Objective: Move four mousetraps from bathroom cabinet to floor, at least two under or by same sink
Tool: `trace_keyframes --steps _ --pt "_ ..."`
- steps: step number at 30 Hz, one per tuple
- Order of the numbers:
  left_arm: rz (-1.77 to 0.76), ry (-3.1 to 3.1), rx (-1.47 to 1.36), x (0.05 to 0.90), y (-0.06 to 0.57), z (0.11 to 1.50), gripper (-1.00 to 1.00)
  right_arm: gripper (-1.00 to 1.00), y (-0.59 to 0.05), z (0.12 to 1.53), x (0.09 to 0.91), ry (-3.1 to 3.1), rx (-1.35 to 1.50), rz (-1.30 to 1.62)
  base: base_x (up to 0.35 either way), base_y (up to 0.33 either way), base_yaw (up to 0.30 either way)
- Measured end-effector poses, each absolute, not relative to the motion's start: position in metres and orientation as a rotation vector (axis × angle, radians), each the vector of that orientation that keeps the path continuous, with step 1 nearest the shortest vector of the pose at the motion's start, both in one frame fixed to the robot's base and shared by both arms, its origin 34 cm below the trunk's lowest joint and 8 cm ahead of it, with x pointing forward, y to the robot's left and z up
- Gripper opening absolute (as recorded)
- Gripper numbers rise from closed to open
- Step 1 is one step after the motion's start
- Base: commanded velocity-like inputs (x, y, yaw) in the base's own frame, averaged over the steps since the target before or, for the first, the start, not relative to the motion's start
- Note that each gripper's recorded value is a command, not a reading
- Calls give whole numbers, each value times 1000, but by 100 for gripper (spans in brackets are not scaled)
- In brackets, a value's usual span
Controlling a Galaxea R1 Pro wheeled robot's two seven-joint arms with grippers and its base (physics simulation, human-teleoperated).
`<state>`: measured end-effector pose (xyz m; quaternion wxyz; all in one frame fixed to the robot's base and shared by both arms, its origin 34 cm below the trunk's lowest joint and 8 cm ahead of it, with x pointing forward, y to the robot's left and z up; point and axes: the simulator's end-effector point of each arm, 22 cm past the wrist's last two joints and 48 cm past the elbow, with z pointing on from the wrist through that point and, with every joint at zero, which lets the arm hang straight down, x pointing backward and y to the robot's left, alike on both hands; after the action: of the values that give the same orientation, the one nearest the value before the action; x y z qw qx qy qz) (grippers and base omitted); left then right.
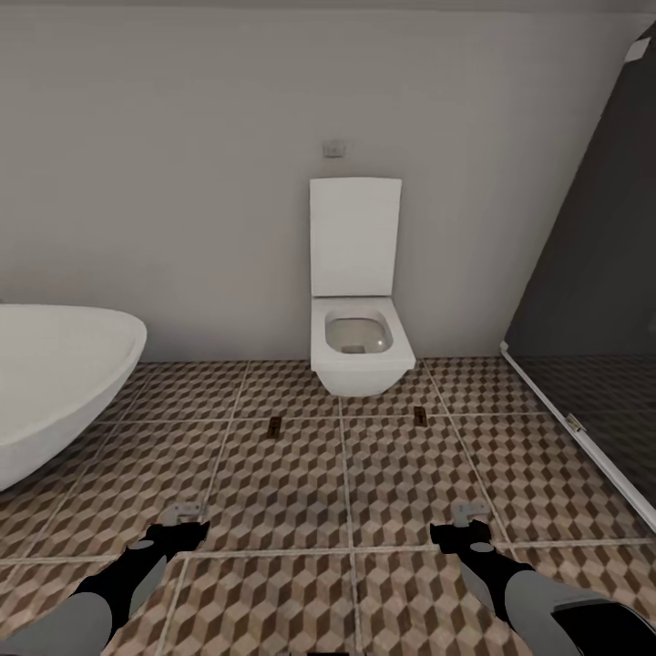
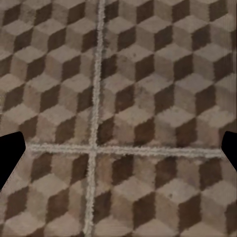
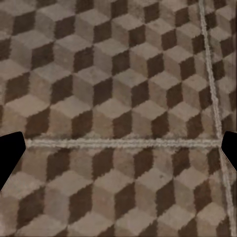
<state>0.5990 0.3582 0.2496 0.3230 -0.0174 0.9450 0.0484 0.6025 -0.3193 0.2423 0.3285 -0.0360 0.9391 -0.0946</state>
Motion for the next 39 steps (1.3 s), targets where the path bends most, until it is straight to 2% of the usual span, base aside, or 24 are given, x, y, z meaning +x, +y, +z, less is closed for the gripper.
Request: trace_keyframes --steps 39 --pt "118 2329 -56 633 358 339 100 100 -320 332 637 2309 -70 -249 0 0 0"
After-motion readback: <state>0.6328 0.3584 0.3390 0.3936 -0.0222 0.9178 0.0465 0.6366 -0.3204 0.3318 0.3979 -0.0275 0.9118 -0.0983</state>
